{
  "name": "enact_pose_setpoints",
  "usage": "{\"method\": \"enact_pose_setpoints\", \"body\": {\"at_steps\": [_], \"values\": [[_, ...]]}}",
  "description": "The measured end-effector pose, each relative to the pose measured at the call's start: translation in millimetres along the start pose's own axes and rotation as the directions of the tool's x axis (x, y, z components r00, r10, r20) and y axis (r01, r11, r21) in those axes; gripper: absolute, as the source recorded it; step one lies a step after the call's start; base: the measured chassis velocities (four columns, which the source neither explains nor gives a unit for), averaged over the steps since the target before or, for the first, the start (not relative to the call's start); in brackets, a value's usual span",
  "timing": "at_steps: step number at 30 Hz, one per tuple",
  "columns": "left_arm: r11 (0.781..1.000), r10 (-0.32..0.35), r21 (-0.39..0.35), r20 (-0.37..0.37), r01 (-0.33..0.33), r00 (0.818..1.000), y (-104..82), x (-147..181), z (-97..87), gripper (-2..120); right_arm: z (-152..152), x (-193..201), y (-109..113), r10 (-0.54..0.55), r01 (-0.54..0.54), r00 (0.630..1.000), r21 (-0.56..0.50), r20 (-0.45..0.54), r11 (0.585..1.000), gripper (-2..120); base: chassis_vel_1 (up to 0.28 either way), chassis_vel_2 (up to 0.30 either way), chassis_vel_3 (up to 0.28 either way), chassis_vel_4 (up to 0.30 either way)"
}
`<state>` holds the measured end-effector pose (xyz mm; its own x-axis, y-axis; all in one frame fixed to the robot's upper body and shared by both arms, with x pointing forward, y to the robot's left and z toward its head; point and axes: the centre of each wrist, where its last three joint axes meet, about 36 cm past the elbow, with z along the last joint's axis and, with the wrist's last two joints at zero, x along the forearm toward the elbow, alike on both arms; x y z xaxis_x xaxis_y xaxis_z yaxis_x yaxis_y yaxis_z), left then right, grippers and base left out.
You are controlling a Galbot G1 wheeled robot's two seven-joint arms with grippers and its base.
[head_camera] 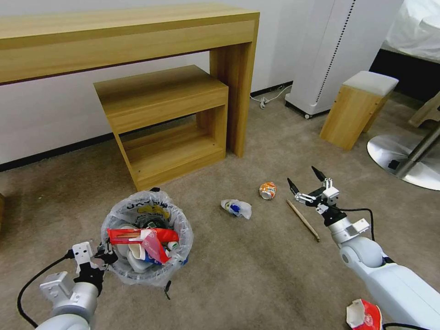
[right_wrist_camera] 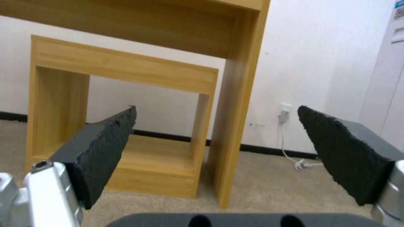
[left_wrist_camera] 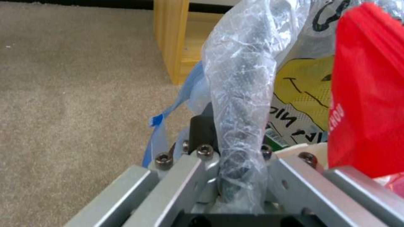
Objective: Pick up the trash bin and place the garbage on the floor into it.
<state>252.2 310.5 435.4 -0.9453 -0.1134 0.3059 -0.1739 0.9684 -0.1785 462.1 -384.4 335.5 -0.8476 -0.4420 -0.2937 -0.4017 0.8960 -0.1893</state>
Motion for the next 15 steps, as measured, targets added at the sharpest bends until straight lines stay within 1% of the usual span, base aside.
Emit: {"method": "enact_pose_setpoints", "body": {"at_steps": [5,6,15], "values": [[1.0,-0.004,0.003,-0.002,0.004,1.0,1.0,-2.3,1.7,1,3.4,-4.2,4.2,-0.01,0.01,1.0,-0.006,-0.002,1.0,95,-0.009,0.01,0.005,-0.008],[1.0,-0.005,0.004,-0.002,0.005,1.0,1.3,-2.8,2.1,1,4.2,-4.6,4.8,-0.011,0.011,1.0,-0.006,-0.002,1.0,92,-0.047,0.053,0.055,-0.039],[1.0,-0.006,0.008,-0.004,0.006,1.0,1.3,-4.3,4.0,1,6.4,-6.2,5.1,-0.017,0.017,1.0,-0.006,0.001,1.0,88,-0.054,0.064,0.058,-0.069]]}}
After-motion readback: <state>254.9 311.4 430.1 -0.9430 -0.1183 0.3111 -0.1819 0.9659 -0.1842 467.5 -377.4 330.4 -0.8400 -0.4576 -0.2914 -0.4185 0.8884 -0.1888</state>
